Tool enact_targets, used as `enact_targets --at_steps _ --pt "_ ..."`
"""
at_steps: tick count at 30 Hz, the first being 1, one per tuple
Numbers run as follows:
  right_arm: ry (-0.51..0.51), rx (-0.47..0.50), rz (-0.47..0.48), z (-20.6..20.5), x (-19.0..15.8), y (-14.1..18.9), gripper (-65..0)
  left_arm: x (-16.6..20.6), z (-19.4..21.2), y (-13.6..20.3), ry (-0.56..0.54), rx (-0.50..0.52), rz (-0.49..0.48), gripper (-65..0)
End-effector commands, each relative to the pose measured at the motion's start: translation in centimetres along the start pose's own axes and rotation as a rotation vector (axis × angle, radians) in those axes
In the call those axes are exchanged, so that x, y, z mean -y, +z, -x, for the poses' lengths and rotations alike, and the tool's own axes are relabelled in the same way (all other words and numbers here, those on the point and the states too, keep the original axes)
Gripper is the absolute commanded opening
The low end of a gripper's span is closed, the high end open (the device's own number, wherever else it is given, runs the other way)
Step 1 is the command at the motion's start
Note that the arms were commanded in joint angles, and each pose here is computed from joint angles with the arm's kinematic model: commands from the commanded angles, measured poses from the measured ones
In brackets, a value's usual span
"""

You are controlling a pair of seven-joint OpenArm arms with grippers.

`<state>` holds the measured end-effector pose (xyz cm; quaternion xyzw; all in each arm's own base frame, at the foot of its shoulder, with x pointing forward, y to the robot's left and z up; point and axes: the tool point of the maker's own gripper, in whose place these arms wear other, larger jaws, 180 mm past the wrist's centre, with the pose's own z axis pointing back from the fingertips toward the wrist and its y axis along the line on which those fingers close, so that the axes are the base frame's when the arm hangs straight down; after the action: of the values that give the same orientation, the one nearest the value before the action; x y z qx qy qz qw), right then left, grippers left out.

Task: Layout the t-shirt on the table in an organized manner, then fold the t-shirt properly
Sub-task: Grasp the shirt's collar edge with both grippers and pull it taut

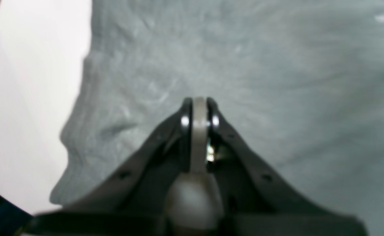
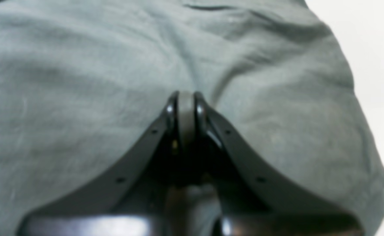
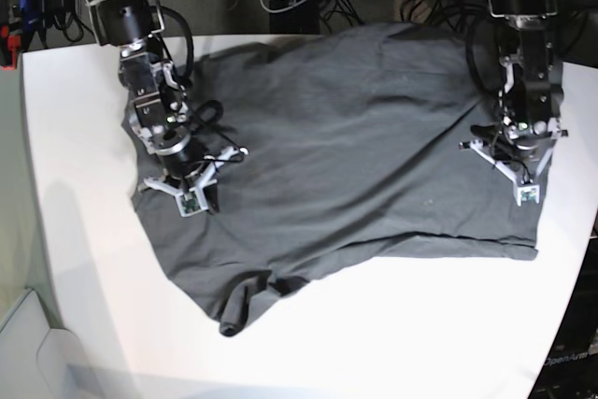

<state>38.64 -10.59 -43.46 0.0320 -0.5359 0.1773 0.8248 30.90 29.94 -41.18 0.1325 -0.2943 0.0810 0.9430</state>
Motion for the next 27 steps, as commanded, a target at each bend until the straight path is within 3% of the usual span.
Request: enact_targets --at_steps 1,13,19,27 --pt "0.014 -0.066 0.012 1.2 0.6 0.3 -65.0 -0.3 -1.5 -0.2 0.01 0.041 -0.01 -64.7" --pt "0.026 -0.193 0.002 6.3 0.0 4.7 -65.0 2.3 1.5 -2.2 -0.039 -0.026 0.032 -64.7" --pt "0.029 -0.217 -0.02 7.1 -1.4 7.0 -65.0 2.1 5.2 -2.1 -0.062 -0.086 0.029 -64.7" --pt "0.027 -0.266 -0.048 8.5 -3.4 10.2 -65.0 3.5 7.6 -0.6 -0.181 -0.103 0.133 -64.7"
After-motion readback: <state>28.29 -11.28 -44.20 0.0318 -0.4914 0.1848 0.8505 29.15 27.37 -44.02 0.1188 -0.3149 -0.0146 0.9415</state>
